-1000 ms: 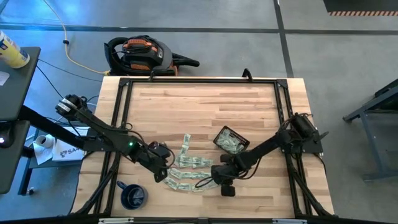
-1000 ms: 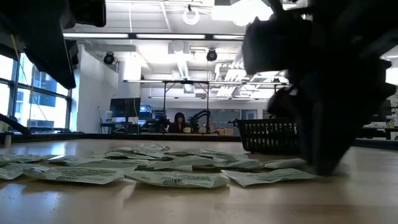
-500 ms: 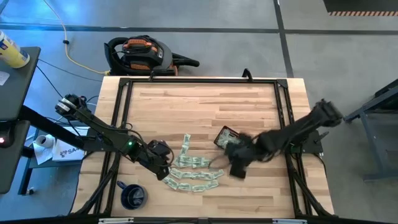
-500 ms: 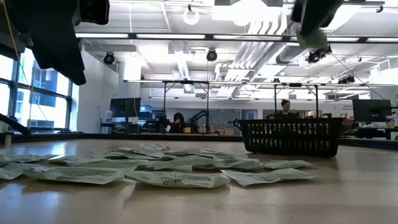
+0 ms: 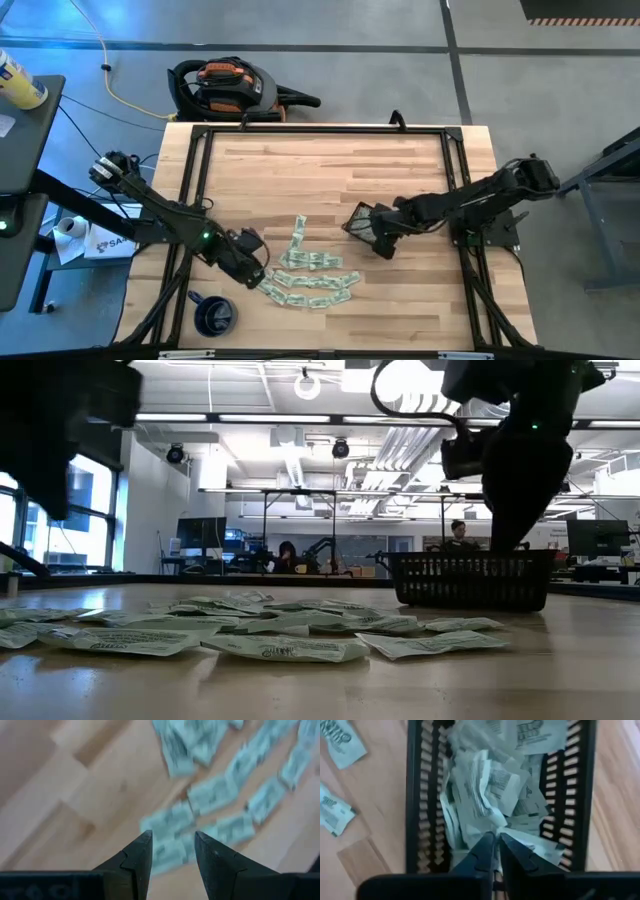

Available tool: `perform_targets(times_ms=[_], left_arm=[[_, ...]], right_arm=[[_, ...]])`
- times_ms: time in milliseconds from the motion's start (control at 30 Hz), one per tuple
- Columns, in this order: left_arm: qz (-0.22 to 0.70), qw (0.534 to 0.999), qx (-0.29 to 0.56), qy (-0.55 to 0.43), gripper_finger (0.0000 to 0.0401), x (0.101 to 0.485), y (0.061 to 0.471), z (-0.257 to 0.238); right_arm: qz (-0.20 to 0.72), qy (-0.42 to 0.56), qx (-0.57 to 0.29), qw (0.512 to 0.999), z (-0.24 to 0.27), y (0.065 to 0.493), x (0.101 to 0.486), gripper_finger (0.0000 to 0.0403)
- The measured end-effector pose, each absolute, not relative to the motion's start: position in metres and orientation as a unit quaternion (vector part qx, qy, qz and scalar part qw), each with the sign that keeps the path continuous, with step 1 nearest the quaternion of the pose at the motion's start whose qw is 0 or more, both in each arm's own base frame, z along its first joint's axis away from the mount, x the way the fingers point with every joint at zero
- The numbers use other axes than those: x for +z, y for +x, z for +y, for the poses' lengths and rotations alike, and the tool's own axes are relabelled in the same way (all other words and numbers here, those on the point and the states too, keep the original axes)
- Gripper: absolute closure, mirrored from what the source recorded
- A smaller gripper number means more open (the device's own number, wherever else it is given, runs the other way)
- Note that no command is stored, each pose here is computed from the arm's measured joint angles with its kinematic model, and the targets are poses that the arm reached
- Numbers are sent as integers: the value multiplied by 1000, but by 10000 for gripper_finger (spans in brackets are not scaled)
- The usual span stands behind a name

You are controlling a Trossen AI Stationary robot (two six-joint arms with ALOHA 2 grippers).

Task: Pick and place Stevia / Truvia into bins
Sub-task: Put the stevia packet into the black bin

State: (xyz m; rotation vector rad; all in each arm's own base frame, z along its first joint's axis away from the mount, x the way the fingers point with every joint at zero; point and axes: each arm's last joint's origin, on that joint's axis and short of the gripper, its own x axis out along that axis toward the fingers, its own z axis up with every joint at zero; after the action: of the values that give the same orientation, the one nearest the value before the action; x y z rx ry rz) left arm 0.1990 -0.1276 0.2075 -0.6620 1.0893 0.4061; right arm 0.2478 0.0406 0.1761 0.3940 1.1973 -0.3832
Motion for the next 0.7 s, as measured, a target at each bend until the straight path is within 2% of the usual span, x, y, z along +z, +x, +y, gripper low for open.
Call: perform_targets(times_ms=[100, 200, 333, 433, 567, 700], left_arm=[[545, 764, 173, -300, 209, 199, 196, -137], [586, 749, 130, -281, 189, 192, 199, -141], [618, 759, 48, -202, 158, 185, 201, -145], [640, 759, 8, -123, 145, 179, 199, -144], [641, 765, -24, -56, 150, 166, 202, -144], [655, 753, -38, -43, 172, 146, 202, -145]], right_arm=[[558, 191, -175, 788, 37, 247, 177, 331], [551, 187, -168, 796, 36, 251, 184, 265], [528, 148, -131, 826, 43, 263, 205, 172], [505, 112, -117, 848, 50, 271, 226, 123], [480, 92, -129, 863, 56, 277, 249, 92], [456, 89, -151, 872, 65, 278, 263, 87]])
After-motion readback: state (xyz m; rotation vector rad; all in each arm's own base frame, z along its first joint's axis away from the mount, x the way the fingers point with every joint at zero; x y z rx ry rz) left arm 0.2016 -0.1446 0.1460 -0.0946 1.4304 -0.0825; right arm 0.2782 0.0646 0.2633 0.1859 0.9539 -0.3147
